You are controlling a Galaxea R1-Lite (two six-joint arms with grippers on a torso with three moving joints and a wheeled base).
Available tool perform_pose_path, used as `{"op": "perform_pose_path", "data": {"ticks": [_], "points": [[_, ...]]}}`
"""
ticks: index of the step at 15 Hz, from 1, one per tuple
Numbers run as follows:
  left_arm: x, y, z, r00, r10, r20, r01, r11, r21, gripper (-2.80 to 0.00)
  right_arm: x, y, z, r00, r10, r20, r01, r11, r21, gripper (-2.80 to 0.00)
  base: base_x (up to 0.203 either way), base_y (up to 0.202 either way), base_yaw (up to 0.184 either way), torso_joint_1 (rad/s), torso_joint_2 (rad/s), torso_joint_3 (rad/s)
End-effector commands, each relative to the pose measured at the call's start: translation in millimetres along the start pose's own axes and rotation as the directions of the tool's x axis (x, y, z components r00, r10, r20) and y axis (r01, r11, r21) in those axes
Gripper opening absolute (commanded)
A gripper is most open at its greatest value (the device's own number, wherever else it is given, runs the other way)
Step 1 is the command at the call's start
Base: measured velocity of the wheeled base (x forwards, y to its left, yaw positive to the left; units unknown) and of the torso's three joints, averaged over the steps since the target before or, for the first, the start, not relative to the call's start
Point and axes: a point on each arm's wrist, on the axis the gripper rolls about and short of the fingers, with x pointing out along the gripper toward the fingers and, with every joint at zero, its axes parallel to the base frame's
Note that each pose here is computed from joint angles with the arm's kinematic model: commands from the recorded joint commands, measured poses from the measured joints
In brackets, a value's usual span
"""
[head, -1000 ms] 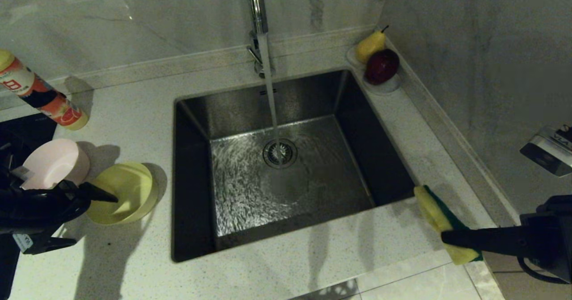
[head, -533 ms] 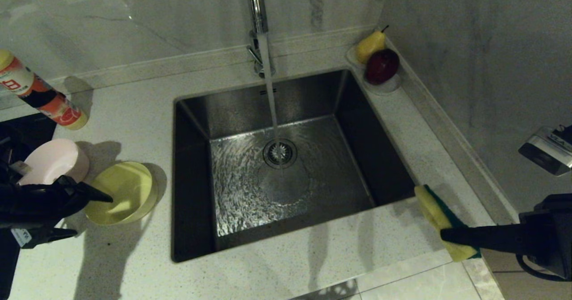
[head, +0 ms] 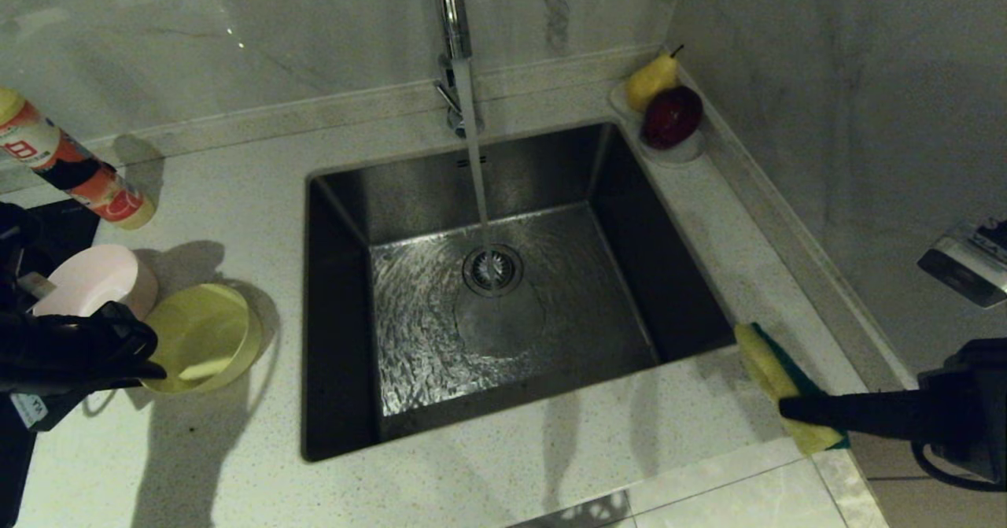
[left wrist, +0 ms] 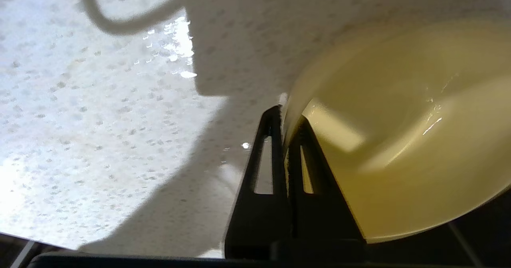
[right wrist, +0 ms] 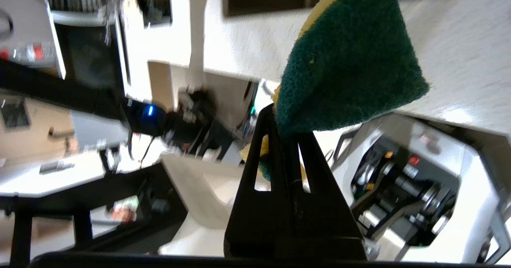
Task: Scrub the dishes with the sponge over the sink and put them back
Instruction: Wash the bowl
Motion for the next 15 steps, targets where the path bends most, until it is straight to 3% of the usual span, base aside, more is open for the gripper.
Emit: {"op": "perform_pose_path", "data": {"ticks": [1,4,8,12,15], "points": [[7,3.5,-5,0.999,0.017,-0.032,-0.017,1.000,-0.003,-2.80,-5,1,3,1.000,-0.003,0.026,0.003,1.000,-0.003,-2.80,0.000,0.000,0.000,0.000,0.00,0.000],[4,-0.2,1,1.000,0.002,-0.010,-0.002,1.000,-0.013,-2.80,-7,2,1,1.000,-0.001,0.029,0.001,1.000,-0.006,-2.80,0.000,0.000,0.000,0.000,0.00,0.000],[-50,-15.2,6,0.986,-0.108,0.128,0.111,0.994,-0.016,-2.80,-6,-1,-3,1.000,-0.007,0.017,0.007,1.000,0.005,-2.80,0.000,0.000,0.000,0.000,0.00,0.000],[-84,-34.0,8,0.969,-0.186,0.161,0.189,0.982,-0.004,-2.80,-5,-2,-4,1.000,-0.010,0.010,0.010,1.000,0.010,-2.80,0.000,0.000,0.000,0.000,0.00,0.000],[-85,-58.5,0,0.960,-0.252,0.122,0.243,0.966,0.082,-2.80,-3,-3,-4,1.000,-0.003,-0.002,0.003,1.000,0.014,-2.80,0.000,0.000,0.000,0.000,0.00,0.000]]}}
